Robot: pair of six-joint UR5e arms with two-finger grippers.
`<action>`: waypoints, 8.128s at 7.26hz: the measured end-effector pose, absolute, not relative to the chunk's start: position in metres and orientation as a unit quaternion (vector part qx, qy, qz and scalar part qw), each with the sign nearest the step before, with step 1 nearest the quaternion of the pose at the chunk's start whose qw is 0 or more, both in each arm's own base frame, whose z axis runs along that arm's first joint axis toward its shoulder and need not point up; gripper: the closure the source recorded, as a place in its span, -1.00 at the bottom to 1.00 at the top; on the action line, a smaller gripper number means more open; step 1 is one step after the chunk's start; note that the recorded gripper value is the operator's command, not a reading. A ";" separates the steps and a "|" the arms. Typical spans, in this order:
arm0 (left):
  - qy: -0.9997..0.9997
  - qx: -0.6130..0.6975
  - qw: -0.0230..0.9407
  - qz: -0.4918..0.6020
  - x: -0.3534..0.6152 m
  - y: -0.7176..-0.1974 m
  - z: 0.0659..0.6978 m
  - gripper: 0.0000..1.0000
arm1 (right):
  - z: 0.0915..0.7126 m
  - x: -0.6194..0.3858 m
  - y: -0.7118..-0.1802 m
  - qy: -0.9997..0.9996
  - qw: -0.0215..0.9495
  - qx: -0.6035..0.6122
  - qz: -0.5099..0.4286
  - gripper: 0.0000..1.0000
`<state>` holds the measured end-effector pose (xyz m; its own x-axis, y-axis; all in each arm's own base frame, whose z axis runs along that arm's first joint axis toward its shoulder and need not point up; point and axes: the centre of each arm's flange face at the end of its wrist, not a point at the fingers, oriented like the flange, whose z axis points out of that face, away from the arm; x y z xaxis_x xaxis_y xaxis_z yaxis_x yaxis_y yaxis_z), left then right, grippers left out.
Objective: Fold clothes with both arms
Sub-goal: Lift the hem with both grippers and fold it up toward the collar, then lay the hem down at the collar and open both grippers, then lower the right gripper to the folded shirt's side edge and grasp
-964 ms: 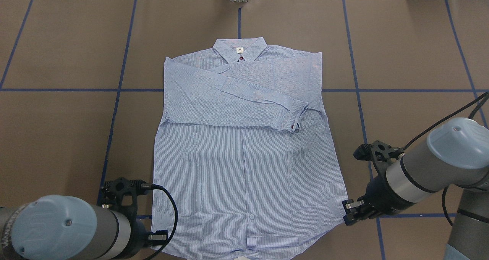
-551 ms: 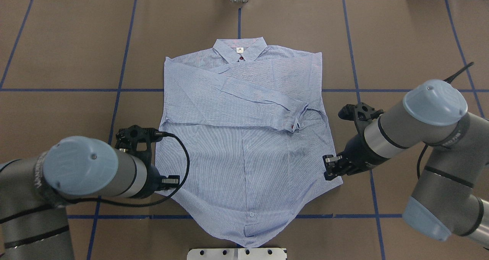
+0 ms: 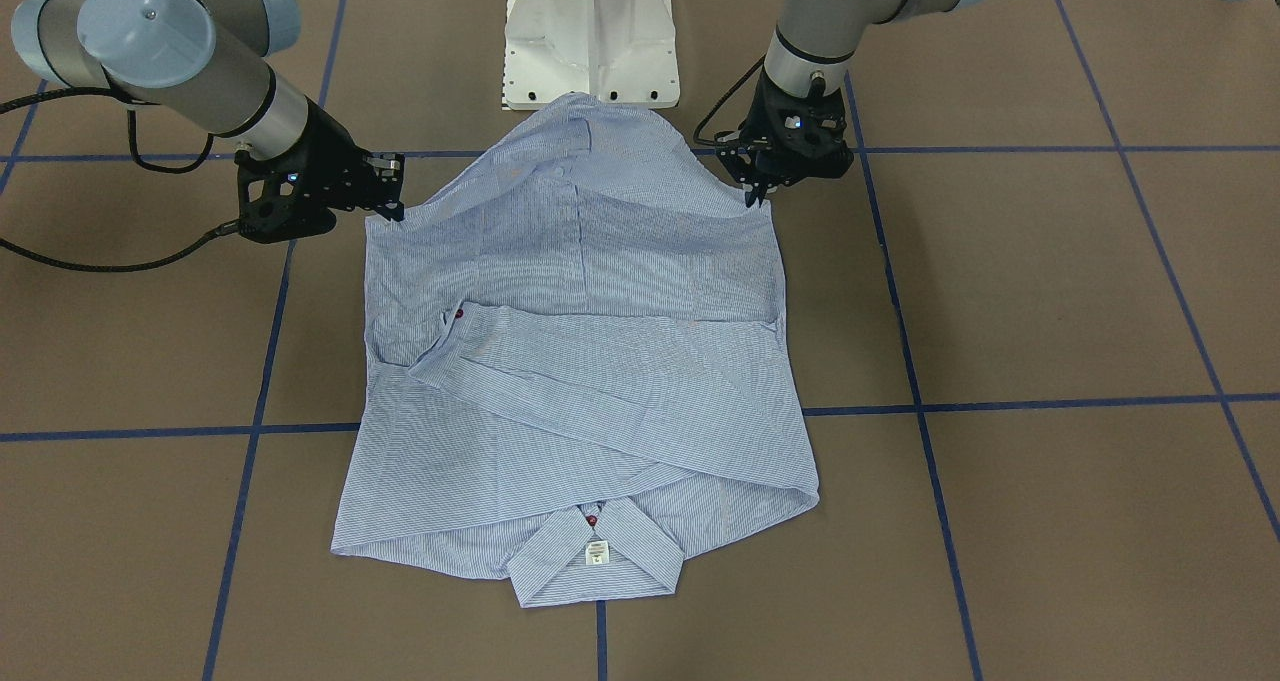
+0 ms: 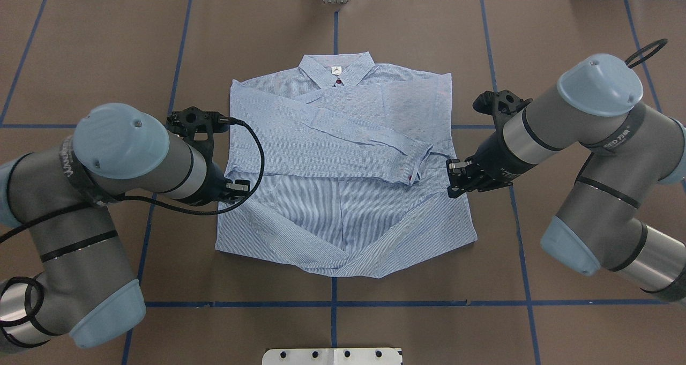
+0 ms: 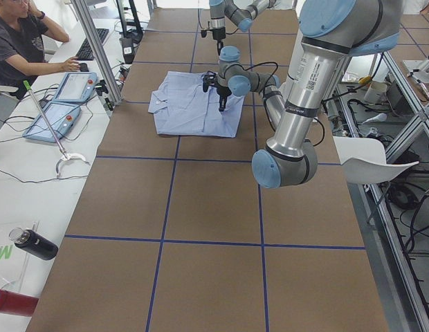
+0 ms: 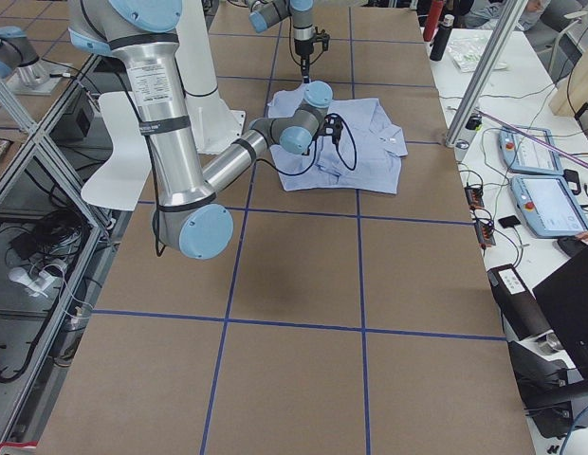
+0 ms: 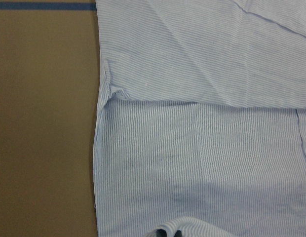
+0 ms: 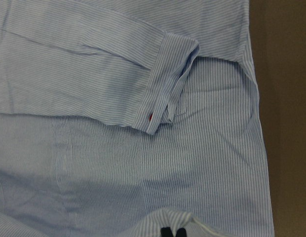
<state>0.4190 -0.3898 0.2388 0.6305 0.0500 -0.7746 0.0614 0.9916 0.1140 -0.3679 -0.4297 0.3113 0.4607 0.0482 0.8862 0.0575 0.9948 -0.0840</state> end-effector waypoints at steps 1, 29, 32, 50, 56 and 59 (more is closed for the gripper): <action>0.429 0.073 0.900 -0.008 0.404 -0.408 0.240 1.00 | 0.310 -0.365 -0.449 -0.518 0.854 -0.040 0.002 1.00; 0.423 0.152 0.892 -0.048 0.419 -0.653 0.324 -1.00 | 0.350 -0.406 -0.614 -0.471 0.880 0.015 0.068 -1.00; 0.427 0.154 0.890 -0.048 0.418 -0.651 0.318 -1.00 | 0.374 -0.402 -0.550 -0.476 0.879 -0.005 0.042 -0.99; 0.428 0.155 0.889 -0.048 0.416 -0.649 0.318 -1.00 | 0.402 -0.421 -0.496 -0.475 0.879 -0.046 0.005 0.01; 0.431 0.157 0.887 -0.052 0.416 -0.649 0.311 -1.00 | 0.413 -0.421 -0.504 -0.464 0.885 -0.045 0.011 0.19; 0.431 0.157 0.887 -0.052 0.416 -0.649 0.312 -1.00 | 0.414 -0.422 -0.510 -0.460 0.887 -0.042 0.017 1.00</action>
